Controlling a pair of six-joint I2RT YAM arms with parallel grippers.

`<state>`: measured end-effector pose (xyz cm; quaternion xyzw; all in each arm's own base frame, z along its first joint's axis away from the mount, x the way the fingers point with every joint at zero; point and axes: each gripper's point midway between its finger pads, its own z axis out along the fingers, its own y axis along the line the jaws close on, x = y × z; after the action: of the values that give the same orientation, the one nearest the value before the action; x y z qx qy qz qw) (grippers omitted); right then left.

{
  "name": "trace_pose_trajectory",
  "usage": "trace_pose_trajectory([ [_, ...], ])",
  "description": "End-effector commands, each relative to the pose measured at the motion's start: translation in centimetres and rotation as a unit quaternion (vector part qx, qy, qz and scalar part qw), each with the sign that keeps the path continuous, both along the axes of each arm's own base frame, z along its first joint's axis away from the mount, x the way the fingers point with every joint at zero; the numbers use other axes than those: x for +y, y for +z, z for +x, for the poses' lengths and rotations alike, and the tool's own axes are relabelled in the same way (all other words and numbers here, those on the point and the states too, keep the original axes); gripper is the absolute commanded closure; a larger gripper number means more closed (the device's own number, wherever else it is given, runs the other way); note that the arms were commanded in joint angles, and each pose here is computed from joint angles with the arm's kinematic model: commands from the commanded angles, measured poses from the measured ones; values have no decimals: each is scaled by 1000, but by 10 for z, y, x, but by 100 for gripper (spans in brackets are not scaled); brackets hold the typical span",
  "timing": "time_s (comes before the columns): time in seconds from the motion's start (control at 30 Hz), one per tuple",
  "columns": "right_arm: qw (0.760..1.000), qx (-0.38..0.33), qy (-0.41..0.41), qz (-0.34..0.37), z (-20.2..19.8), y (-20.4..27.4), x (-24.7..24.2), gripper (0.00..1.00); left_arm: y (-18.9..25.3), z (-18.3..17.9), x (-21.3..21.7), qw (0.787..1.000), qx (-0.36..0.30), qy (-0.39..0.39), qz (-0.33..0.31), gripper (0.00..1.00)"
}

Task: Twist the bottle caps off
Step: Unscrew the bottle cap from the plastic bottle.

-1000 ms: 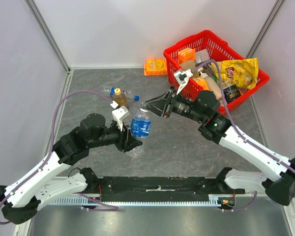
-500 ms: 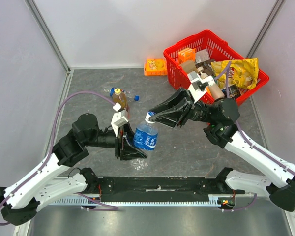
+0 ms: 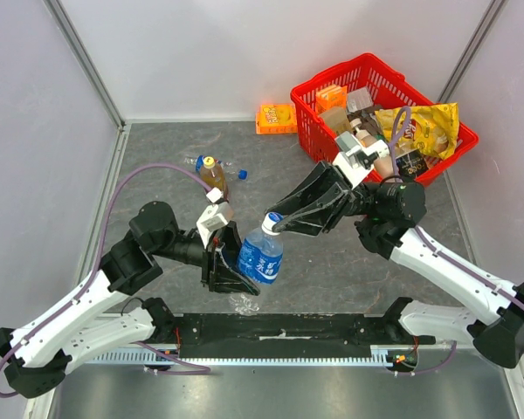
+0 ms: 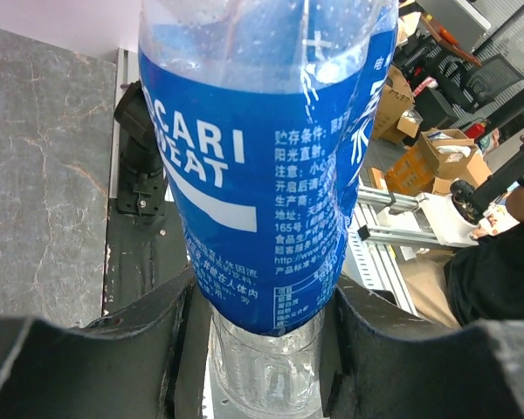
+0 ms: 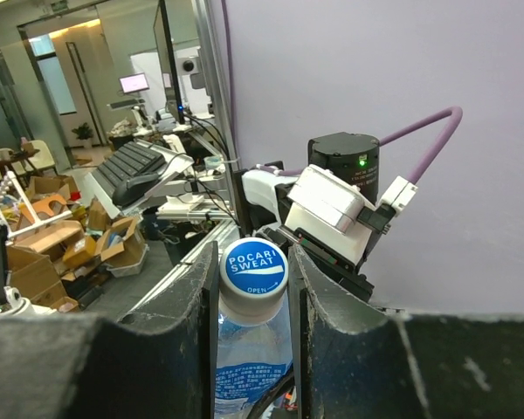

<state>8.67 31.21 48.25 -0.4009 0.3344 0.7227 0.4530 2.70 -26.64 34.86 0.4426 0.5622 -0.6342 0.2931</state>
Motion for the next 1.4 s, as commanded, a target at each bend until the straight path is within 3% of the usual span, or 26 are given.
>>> trace_pose_trajectory([
  [0.0,999,-43,-11,-5,-9,7,-6,80,8,5,-1,1000,9,20,-9,98],
  [0.1,997,-29,-66,-19,6,9,-4,56,-2,14,-1,999,13,50,9,98],
  [0.23,993,-16,-120,-8,18,22,-9,15,-17,26,1,995,16,92,41,98],
  [0.3,988,-1,-150,-20,29,22,-9,2,-25,34,3,991,12,119,58,98],
  [0.7,949,109,-283,-89,92,-2,-5,2,-66,88,24,941,2,274,198,98],
  [1.0,863,246,-400,-188,158,-58,-9,4,-97,123,44,883,-10,349,315,98],
  [1.17,842,307,-390,-213,179,-91,-11,5,-103,129,47,873,-17,358,331,98],
  [1.37,840,335,-347,-248,188,-121,7,11,-115,130,47,867,-12,354,350,98],
])
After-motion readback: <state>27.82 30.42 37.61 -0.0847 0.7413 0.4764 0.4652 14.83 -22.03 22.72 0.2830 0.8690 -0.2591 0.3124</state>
